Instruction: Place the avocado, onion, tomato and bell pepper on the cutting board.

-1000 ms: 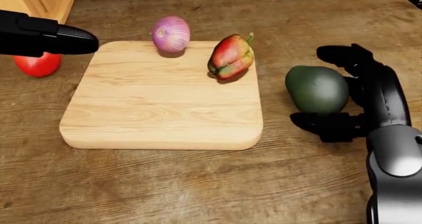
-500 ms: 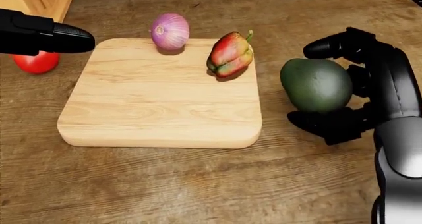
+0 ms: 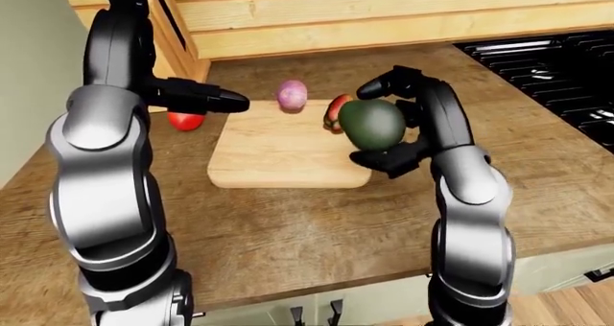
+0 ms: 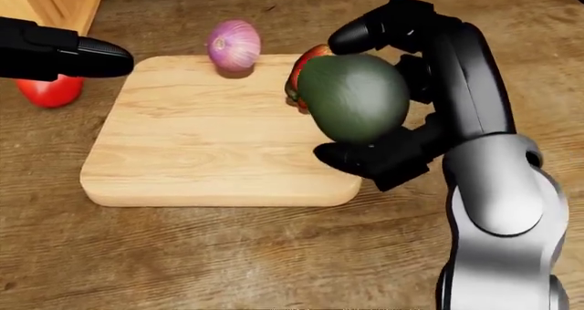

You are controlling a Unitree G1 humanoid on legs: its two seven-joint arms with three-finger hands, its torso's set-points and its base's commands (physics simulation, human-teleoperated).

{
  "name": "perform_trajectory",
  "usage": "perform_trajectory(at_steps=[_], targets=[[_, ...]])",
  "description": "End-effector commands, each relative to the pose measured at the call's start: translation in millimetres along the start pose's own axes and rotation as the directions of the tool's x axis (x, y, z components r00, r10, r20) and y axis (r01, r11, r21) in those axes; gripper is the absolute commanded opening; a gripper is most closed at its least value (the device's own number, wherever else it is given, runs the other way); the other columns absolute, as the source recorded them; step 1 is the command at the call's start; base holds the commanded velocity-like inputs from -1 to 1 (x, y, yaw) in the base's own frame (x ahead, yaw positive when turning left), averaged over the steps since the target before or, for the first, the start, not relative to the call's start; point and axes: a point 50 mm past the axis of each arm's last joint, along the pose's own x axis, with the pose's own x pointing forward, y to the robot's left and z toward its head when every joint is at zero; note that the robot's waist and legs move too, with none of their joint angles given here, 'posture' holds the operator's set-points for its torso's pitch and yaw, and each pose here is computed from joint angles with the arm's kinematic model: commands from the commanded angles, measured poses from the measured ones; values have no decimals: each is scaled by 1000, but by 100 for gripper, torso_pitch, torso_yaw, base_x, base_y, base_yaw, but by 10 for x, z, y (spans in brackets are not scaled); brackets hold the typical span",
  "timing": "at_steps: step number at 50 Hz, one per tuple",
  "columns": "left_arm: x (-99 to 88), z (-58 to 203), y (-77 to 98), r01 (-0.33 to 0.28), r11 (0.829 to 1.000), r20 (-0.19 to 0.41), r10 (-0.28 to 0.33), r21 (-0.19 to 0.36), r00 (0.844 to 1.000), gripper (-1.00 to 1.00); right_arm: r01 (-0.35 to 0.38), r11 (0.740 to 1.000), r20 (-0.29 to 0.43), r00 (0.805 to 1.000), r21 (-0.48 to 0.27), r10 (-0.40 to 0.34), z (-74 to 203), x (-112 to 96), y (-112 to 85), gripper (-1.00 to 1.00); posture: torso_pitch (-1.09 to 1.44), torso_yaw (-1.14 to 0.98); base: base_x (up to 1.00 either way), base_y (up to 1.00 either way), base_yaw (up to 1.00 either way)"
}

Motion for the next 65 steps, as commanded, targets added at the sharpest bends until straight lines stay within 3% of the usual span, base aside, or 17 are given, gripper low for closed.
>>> perform_trajectory(at_steps=[1, 11, 37, 49, 65], targets=[[-22, 96, 30, -20, 1000, 61, 20, 5, 998, 100, 48, 999, 93, 995, -6, -47, 172, 13, -41, -61, 0, 0, 0, 0, 0], [-11, 121, 12, -15, 1000, 65, 15, 6, 998, 100, 25, 999, 104, 994, 46, -30, 264, 42, 135, -62, 0, 0, 0, 0, 0], [-6, 67, -13, -13, 1000, 59, 12, 8, 998, 100, -11, 999, 61, 998, 45, 8, 208, -24, 402, -64, 0, 0, 0, 0, 0], [-10, 60, -5, -15, 1000, 59, 14, 9, 998, 100, -26, 999, 40, 999, 32, 24, 137, -16, 470, -40, 0, 0, 0, 0, 0], [-1, 92, -4, -14, 1000, 64, 13, 12, 998, 100, -28, 999, 31, 999, 30, 27, 114, -28, 454, -30, 0, 0, 0, 0, 0]])
